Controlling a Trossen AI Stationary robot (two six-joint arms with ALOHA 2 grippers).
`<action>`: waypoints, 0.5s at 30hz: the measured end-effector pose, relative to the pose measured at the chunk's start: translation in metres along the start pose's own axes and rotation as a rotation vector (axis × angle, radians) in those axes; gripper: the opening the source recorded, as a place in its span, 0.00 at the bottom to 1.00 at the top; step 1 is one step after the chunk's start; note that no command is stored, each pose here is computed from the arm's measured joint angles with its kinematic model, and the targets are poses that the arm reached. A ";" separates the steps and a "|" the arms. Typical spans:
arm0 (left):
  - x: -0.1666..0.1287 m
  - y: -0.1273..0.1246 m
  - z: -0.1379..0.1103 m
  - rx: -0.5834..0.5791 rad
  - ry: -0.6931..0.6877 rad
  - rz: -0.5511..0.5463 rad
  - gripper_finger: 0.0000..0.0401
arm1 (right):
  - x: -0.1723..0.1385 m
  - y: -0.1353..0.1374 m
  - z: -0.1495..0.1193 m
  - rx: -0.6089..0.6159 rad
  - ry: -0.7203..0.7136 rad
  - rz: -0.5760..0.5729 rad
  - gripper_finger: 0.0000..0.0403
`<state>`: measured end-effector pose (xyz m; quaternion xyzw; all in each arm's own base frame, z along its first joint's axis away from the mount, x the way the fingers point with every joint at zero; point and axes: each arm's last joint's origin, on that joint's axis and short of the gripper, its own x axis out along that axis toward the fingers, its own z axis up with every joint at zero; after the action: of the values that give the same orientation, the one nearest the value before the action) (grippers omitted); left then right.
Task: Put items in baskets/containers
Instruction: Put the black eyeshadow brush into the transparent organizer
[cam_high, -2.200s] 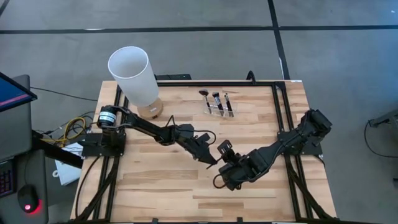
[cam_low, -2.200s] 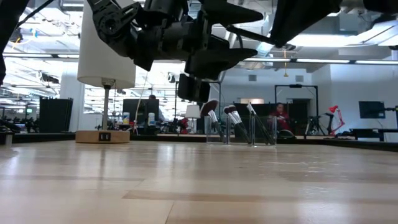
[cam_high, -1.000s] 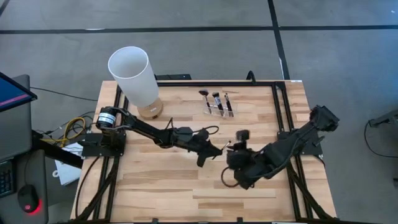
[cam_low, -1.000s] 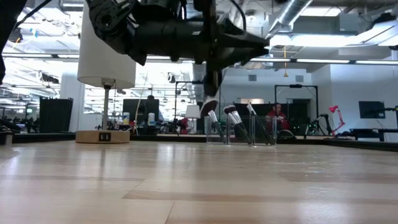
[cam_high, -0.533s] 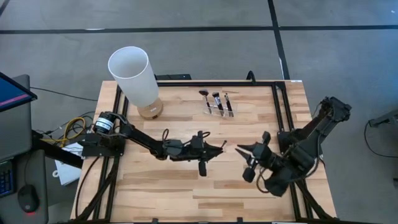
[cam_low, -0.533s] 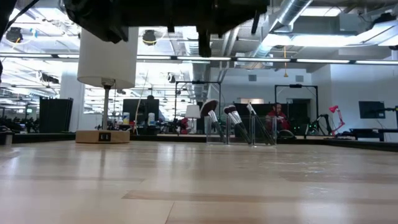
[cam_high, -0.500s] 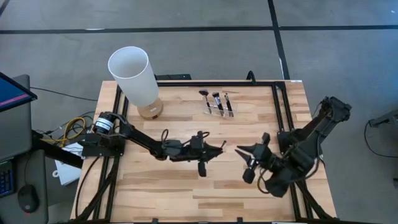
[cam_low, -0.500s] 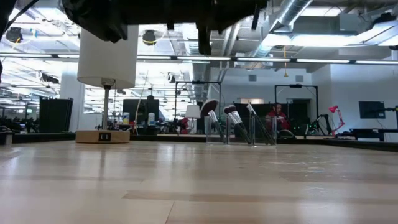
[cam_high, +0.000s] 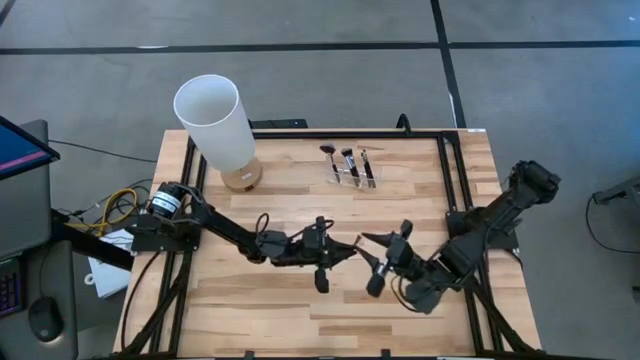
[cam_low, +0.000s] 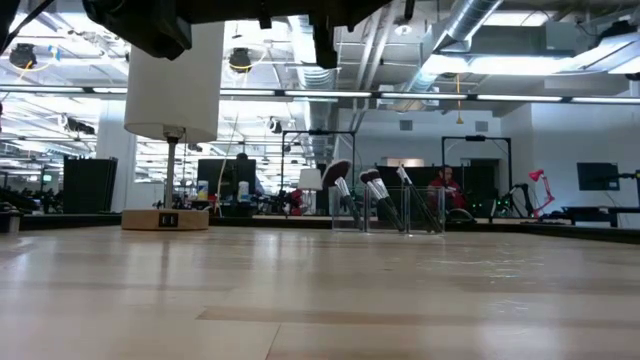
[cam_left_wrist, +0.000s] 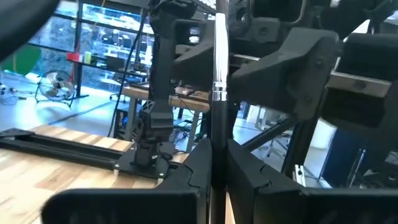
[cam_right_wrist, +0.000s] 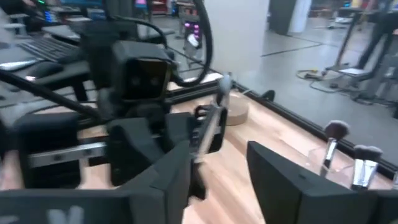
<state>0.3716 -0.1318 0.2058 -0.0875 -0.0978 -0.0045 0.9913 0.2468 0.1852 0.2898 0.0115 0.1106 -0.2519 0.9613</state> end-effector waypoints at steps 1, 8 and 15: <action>0.000 0.001 0.000 0.008 -0.001 -0.008 0.06 | 0.003 0.000 -0.001 -0.003 0.003 -0.008 0.41; -0.001 -0.004 0.002 0.075 -0.022 -0.038 0.06 | 0.015 -0.002 0.004 0.006 0.002 -0.010 0.50; -0.003 -0.008 0.002 0.087 -0.024 -0.065 0.06 | 0.017 0.004 0.018 0.000 -0.055 0.055 0.35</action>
<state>0.3684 -0.1396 0.2085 -0.0412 -0.1124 -0.0314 0.9923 0.2669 0.1793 0.3030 0.0077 0.0837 -0.2258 0.9705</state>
